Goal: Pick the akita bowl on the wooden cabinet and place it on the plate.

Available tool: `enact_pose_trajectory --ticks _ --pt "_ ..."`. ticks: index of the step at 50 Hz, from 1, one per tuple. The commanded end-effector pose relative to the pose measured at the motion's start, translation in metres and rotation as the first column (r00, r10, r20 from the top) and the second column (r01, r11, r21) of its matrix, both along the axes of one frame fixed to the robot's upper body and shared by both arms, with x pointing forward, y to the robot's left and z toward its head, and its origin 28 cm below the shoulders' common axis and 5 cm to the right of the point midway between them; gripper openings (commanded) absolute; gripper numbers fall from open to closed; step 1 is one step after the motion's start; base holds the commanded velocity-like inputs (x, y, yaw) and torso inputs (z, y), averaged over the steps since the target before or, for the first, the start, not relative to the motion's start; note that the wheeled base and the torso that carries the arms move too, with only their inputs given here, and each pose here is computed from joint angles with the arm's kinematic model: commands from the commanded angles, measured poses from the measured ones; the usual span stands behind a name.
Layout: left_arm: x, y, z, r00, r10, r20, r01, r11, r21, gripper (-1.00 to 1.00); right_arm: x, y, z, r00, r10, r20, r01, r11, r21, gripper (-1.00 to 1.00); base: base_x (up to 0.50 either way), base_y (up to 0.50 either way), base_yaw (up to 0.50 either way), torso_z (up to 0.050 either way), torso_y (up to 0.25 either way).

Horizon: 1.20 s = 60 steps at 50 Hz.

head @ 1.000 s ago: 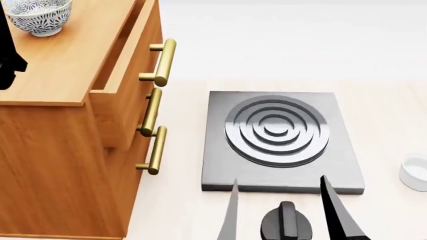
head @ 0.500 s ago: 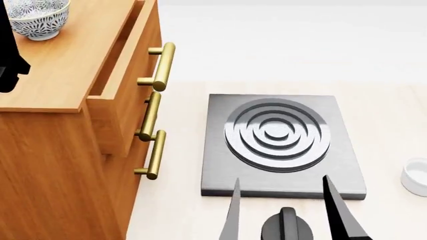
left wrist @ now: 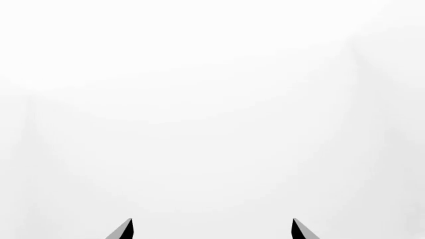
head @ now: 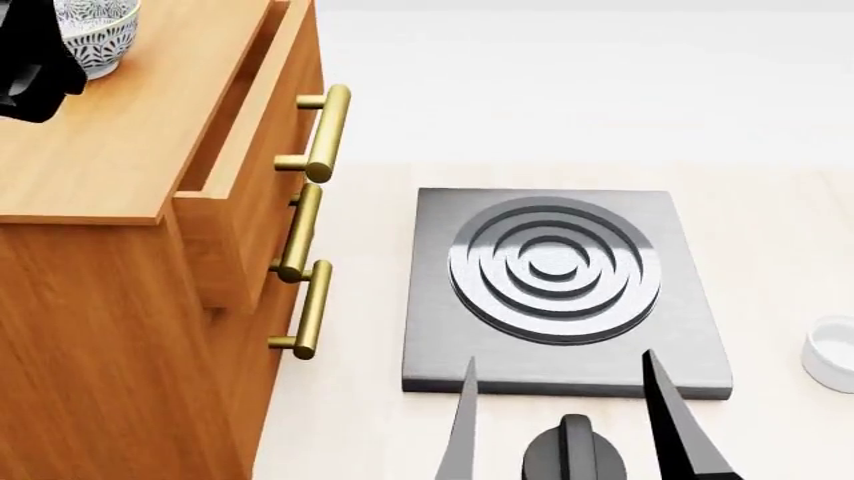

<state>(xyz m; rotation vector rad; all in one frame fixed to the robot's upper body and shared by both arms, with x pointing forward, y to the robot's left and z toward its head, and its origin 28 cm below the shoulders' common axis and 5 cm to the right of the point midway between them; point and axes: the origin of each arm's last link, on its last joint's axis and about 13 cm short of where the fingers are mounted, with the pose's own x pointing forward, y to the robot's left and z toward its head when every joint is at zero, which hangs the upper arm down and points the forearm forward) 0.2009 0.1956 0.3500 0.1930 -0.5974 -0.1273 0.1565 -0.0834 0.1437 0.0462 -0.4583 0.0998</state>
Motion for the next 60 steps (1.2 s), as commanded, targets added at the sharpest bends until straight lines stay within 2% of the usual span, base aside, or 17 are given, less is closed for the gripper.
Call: enact_pose_trajectory --ticks 1,7,12,13,20,21,23,27,29,33,36,38,41,55,60 --pt "0.011 -0.005 0.025 0.999 -0.022 -0.037 0.023 0.999 0.029 1.00 0.000 -0.001 0.000 1.000 0.003 0.002 -0.003 1.000 0.005 1.00 0.00 0.00 0.00 0.000 0.000" --pt "0.019 -0.007 0.042 0.999 -0.006 -0.053 0.009 0.998 0.060 1.00 0.000 0.000 0.000 1.000 0.004 0.002 -0.004 1.000 0.003 1.00 0.00 0.00 0.00 0.000 0.000" --pt "0.022 -0.003 0.060 0.999 0.011 -0.052 -0.008 0.998 0.056 1.00 0.000 0.001 -0.001 1.000 0.007 0.000 -0.007 1.000 0.003 1.00 0.00 0.00 0.00 0.000 0.000" --pt "0.026 -0.004 0.062 0.994 0.053 -0.091 -0.047 0.997 0.065 1.00 0.000 0.001 -0.001 1.000 0.008 -0.001 -0.008 1.000 0.002 1.00 0.00 0.00 0.00 0.000 0.000" --pt "0.043 -0.012 0.071 0.982 0.069 -0.178 -0.050 0.993 0.107 1.00 0.000 0.001 0.000 1.000 0.009 0.002 -0.009 1.000 0.002 1.00 0.00 0.00 0.00 0.000 0.000" --pt "0.048 -0.011 0.075 0.978 0.061 -0.200 -0.048 0.996 0.070 1.00 0.000 0.000 0.000 1.000 0.009 0.003 -0.009 1.000 0.002 1.00 0.00 0.00 0.00 0.000 0.000" --pt "0.053 -0.012 0.080 0.973 0.044 -0.226 -0.033 0.998 0.052 1.00 0.000 0.000 0.000 1.000 0.009 0.004 -0.009 1.000 0.003 1.00 0.00 0.00 0.00 0.000 0.000" --pt "0.065 -0.012 0.088 0.966 0.060 -0.251 -0.049 0.998 0.048 1.00 -0.001 0.000 0.001 1.000 0.010 0.006 -0.010 1.000 0.004 1.00 0.00 0.00 0.00 0.000 0.000" --pt "0.070 -0.011 0.094 0.957 0.003 -0.290 0.003 1.000 0.021 1.00 -0.001 0.001 0.001 1.000 0.011 0.006 -0.011 1.000 0.003 1.00 0.00 0.00 0.00 0.000 0.000" --pt "0.080 -0.009 0.101 0.955 0.026 -0.294 -0.020 1.000 0.020 1.00 -0.001 0.000 0.001 1.000 0.012 0.006 -0.012 1.000 0.005 1.00 0.00 0.00 0.00 0.000 0.000" --pt "0.090 -0.008 0.110 0.945 -0.013 -0.328 0.000 0.999 -0.040 1.00 -0.001 0.001 0.001 1.000 0.015 0.005 -0.015 1.000 0.004 1.00 0.00 0.00 0.00 0.000 0.000" --pt "0.097 -0.009 0.116 0.942 0.000 -0.336 -0.010 1.000 -0.030 1.00 -0.001 0.001 0.000 1.000 0.017 0.004 -0.017 1.000 0.004 1.00 0.00 0.00 0.00 0.000 0.000" --pt "0.108 -0.010 0.124 0.933 -0.020 -0.360 -0.001 0.998 -0.058 1.00 -0.001 0.000 0.001 1.000 0.014 0.006 -0.014 1.000 0.008 1.00 0.00 0.00 0.00 0.000 0.000" --pt "0.156 -0.009 0.136 0.896 -0.025 -0.444 -0.036 0.991 -0.128 1.00 -0.002 -0.003 0.003 1.000 0.015 0.011 -0.015 1.000 0.025 1.00 0.00 0.00 0.00 0.000 0.000" --pt "0.165 -0.009 0.142 0.892 -0.047 -0.451 -0.034 0.985 -0.169 1.00 -0.001 -0.003 0.003 1.000 0.017 0.011 -0.017 0.999 0.029 1.00 0.00 0.00 0.00 0.000 0.000"
